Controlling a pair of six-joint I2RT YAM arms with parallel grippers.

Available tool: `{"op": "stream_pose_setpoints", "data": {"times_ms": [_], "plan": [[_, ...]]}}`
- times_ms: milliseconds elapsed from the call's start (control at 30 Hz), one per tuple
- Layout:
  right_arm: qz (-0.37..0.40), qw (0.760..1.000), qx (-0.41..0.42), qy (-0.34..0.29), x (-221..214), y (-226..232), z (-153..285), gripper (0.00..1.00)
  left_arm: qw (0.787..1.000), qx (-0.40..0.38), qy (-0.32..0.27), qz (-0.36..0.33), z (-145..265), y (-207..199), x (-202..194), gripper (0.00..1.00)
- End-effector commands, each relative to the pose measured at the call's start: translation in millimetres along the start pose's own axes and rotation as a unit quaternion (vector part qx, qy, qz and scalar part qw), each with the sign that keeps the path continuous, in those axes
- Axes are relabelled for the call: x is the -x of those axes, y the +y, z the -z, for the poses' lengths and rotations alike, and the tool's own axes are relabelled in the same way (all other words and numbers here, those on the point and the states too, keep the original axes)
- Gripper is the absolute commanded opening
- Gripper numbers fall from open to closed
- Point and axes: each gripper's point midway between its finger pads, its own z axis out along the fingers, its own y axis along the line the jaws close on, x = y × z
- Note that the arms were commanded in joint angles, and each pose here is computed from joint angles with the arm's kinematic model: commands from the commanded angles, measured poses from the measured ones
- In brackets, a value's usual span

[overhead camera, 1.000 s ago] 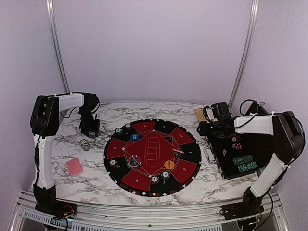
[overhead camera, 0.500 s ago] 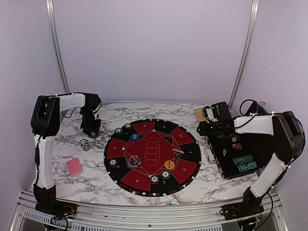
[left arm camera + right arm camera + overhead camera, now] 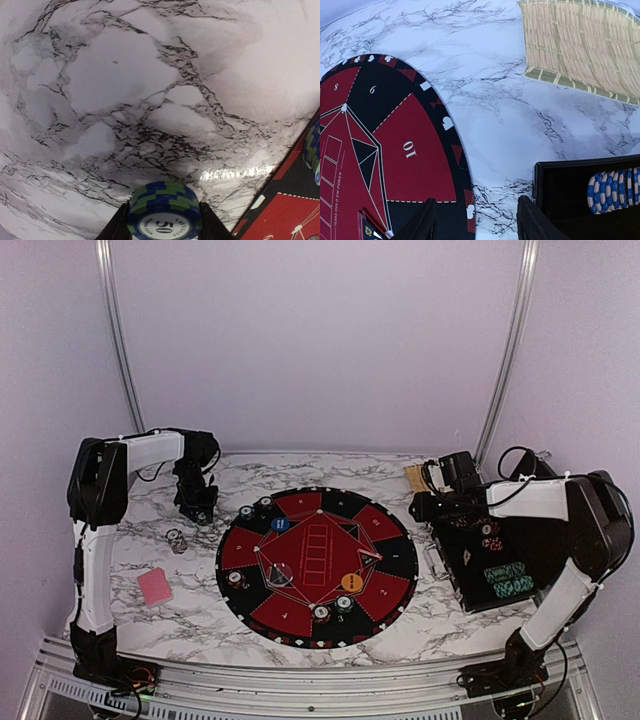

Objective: Distribute texas hold em gaming equipment
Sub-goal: Pick up the pile of poker chips from the center of the board.

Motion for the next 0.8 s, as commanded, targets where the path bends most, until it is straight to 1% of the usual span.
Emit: {"op": "stream_pose_setpoints", "data": {"times_ms": [0,500,767], "plan": [[-0.004,1.0,0.008,-0.024,18.3,2.0,8.0,0.53,1.0,-0.008,-0.022,-0.003,36.5,-5.7,-1.0,0.37],[-0.005,1.0,0.011,-0.025,16.7,2.7,10.1,0.53,0.999,-0.013,-0.026,-0.024,49.9,-30.2,-19.4,0.38],[-0.006,1.0,0.014,-0.025,16.2,3.6,10.8,0.53,0.999,-0.02,-0.035,-0.037,64.8,-46.8,-32.8,0.38]]}}
